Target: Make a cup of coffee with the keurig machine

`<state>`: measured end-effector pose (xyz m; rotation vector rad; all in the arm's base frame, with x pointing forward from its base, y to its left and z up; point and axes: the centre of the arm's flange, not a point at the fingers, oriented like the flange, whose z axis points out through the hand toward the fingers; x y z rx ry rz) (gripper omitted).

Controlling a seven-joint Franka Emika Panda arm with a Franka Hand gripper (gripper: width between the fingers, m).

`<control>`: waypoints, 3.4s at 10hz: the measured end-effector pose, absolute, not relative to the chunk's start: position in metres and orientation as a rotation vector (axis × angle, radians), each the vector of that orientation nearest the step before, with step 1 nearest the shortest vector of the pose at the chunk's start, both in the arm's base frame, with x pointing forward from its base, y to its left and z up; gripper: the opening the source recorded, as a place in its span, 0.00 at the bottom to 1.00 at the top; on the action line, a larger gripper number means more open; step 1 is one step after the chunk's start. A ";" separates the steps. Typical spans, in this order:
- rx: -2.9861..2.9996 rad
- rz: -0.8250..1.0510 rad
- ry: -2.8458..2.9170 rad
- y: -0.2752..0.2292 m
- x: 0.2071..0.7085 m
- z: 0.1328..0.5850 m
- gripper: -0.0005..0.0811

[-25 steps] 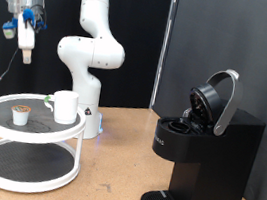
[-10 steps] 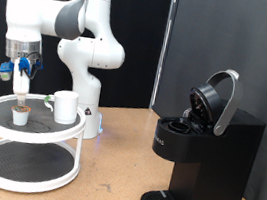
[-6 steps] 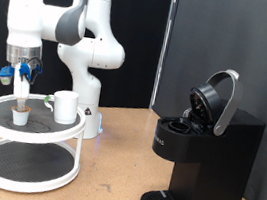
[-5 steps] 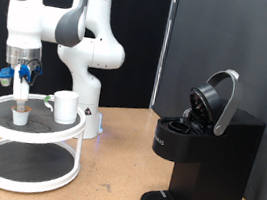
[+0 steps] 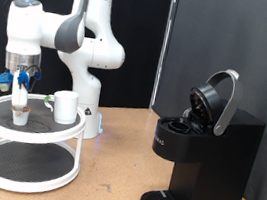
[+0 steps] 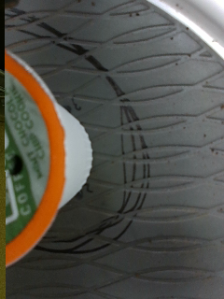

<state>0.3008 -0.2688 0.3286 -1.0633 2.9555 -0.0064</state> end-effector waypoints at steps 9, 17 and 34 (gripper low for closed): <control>-1.044 -0.019 2.963 -0.270 0.303 0.324 0.56; -1.024 0.084 2.924 -0.276 0.303 0.356 0.56; -0.939 0.309 2.731 -0.186 0.392 0.447 0.56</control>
